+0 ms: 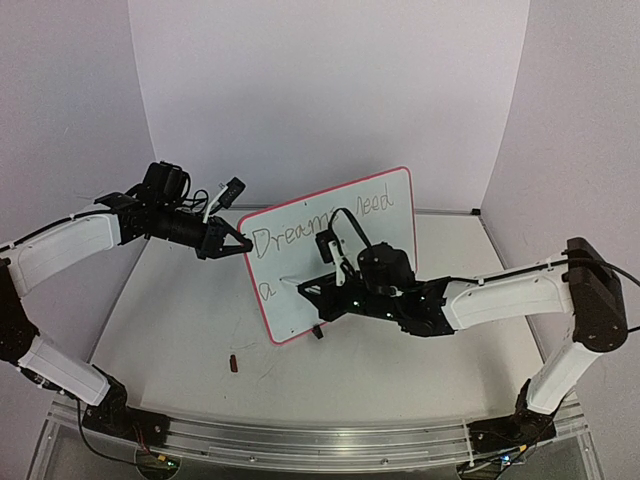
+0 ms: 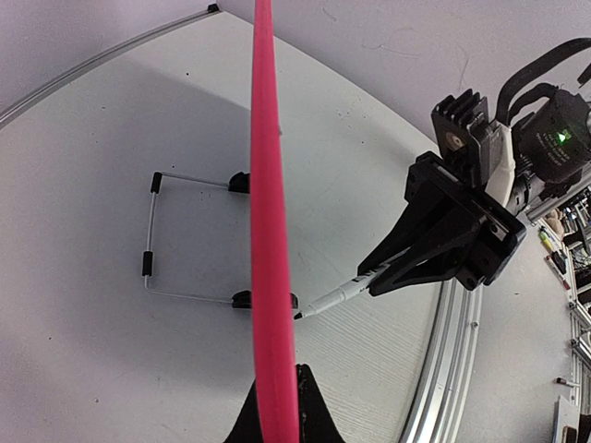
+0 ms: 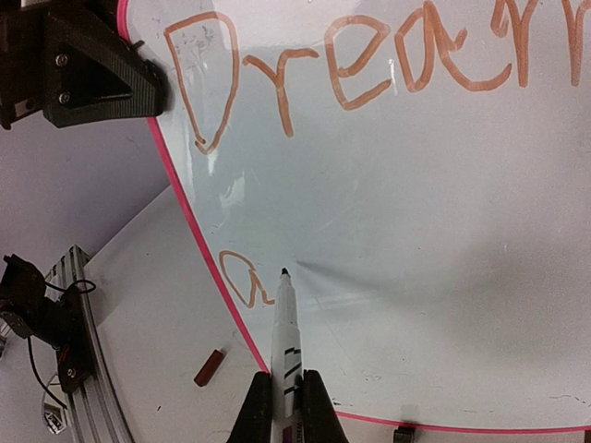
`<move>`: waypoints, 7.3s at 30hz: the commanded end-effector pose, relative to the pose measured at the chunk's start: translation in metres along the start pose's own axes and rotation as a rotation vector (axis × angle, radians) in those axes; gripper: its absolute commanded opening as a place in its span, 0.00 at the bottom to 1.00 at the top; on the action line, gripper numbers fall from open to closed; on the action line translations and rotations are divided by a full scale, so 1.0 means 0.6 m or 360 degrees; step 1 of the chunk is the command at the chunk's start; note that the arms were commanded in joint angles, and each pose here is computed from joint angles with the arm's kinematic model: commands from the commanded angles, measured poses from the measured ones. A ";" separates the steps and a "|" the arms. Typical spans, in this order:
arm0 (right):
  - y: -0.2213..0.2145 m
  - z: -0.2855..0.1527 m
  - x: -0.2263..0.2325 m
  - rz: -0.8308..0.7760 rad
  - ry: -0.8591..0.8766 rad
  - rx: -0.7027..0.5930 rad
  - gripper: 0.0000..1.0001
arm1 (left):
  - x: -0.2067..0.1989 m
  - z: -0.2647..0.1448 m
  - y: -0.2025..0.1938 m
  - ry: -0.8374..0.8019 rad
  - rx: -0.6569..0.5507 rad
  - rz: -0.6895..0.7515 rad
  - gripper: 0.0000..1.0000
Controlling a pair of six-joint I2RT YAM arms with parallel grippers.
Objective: Write a sentence on the whiteboard
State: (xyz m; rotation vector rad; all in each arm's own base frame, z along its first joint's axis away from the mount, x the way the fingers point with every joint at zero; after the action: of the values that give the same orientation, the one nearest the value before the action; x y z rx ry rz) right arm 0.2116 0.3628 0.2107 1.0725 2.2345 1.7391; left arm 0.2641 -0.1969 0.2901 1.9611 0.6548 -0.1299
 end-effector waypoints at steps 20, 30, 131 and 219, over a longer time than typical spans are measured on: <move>-0.012 0.032 -0.005 -0.0008 -0.0028 0.0073 0.00 | -0.001 0.023 -0.034 -0.0018 0.0181 -0.0095 0.00; -0.026 0.027 -0.013 0.0012 -0.0077 0.0112 0.00 | 0.000 0.024 -0.035 -0.0015 0.0187 -0.0098 0.00; 0.028 -0.002 -0.026 -0.0019 -0.0334 -0.0070 0.00 | -0.006 0.023 -0.034 -0.0003 0.0191 -0.0080 0.00; 0.026 -0.019 -0.018 -0.0033 -0.0224 -0.0084 0.00 | 0.000 0.030 -0.038 -0.0003 0.0215 -0.0097 0.00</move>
State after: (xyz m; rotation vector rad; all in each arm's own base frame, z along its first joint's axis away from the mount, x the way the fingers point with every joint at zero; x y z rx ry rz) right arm 0.2160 0.3436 0.2262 1.1215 2.1135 1.6590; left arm 0.2643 -0.2005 0.2903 1.9687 0.6548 -0.1225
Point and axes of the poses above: each gripper's point midway between its finger pads, its own z axis out along the fingers, its own x axis along the line the jaws close on, y = z × x, the point moved 9 cm from there along -z, back along the fingers, and after that the axes turned 2 degrees about -z, right-handed, at the moved point
